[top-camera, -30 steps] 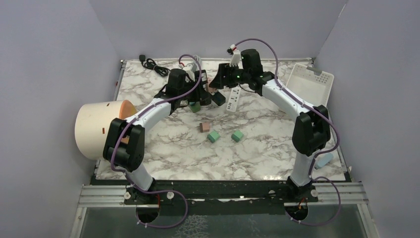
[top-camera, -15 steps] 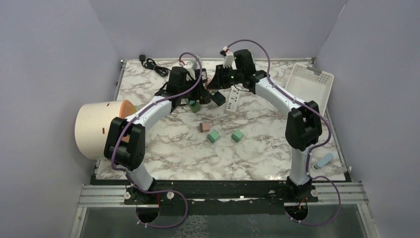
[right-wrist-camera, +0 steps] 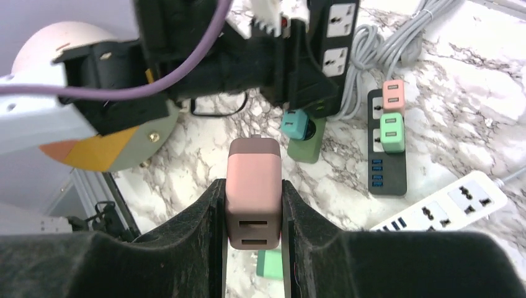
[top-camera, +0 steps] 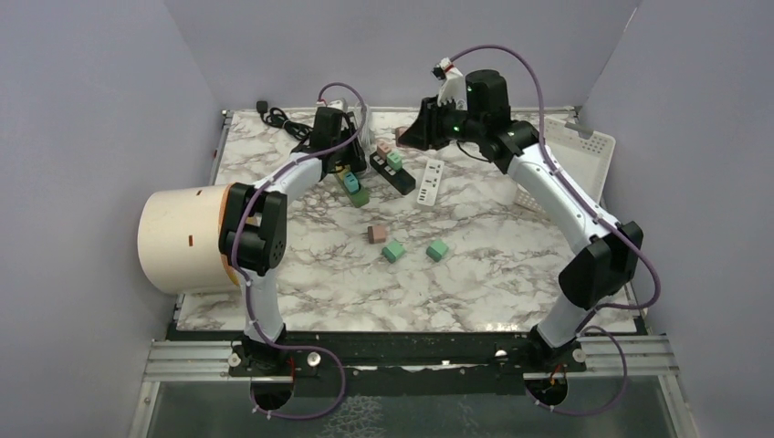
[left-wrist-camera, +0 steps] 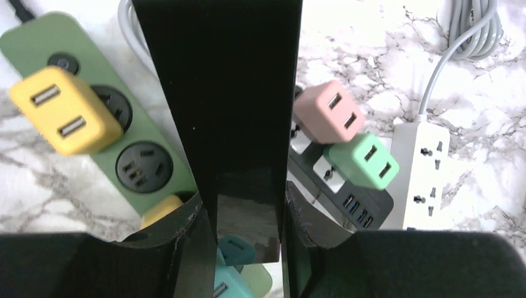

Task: Pull the plug off the socket

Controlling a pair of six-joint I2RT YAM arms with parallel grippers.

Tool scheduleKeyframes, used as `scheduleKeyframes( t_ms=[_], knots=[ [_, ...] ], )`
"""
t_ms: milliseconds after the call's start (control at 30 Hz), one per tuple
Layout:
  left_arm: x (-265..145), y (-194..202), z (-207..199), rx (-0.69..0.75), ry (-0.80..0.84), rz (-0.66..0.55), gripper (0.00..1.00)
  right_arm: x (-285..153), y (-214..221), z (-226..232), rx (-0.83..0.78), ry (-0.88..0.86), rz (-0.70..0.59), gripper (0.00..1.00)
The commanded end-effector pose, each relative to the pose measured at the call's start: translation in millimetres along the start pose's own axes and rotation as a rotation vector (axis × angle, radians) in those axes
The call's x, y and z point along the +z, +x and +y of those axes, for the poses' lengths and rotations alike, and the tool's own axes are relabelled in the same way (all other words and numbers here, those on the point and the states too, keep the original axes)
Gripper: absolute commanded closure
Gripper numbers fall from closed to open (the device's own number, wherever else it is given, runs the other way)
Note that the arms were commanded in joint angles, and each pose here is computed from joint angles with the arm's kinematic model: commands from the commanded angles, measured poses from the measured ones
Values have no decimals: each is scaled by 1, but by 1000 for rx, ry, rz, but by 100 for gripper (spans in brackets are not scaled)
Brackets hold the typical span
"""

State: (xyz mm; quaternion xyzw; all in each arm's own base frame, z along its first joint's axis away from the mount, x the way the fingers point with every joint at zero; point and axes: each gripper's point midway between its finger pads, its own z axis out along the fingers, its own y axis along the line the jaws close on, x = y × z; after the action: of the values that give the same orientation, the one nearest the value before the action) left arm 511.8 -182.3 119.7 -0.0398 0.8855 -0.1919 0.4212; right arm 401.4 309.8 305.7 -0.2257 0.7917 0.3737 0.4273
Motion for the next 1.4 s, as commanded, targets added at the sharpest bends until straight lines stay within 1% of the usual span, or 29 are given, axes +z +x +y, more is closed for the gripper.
scheduleKeyframes(
  t_ms=[0,100,233,267,333,400,533,567,600,667,700,867,1067,1167,1267,1367],
  knots=[
    [13,-39,-29,84,97,-69,100,-10,42,0,12,2,100,99],
    [26,-57,-49,108,191,-63,100,-20,82,-17,71,36,159,99],
    [57,-57,-43,74,237,-5,100,-53,128,-55,288,35,159,99],
    [63,-57,-38,51,243,6,96,-64,134,-66,334,51,137,99],
    [71,-56,-26,1,254,25,84,-78,155,-92,431,133,124,99],
    [72,-56,-14,-38,245,32,70,-89,174,-114,493,223,114,99],
    [58,-66,-12,-34,242,10,39,-94,201,-141,573,306,97,99],
    [52,-67,-16,-32,259,8,16,-93,206,-146,592,316,95,99],
    [46,-66,-20,-32,281,10,3,-92,210,-150,610,329,96,99],
    [35,-63,-25,-31,304,21,1,-88,218,-157,639,335,106,98],
    [31,-60,-26,-29,305,23,1,-86,221,-160,651,336,113,95],
    [-1,-57,-33,-18,331,-1,1,-77,235,-173,700,365,147,70],
    [-42,-55,-42,-12,358,-36,1,-78,244,-178,718,398,173,46],
    [-58,-57,-43,12,355,-51,1,-82,229,-170,631,391,142,34],
    [-71,-56,-44,36,351,-53,1,-86,197,-156,455,422,110,32],
    [-79,-53,-40,37,334,-58,1,-66,176,-128,227,444,150,31]
  ],
)
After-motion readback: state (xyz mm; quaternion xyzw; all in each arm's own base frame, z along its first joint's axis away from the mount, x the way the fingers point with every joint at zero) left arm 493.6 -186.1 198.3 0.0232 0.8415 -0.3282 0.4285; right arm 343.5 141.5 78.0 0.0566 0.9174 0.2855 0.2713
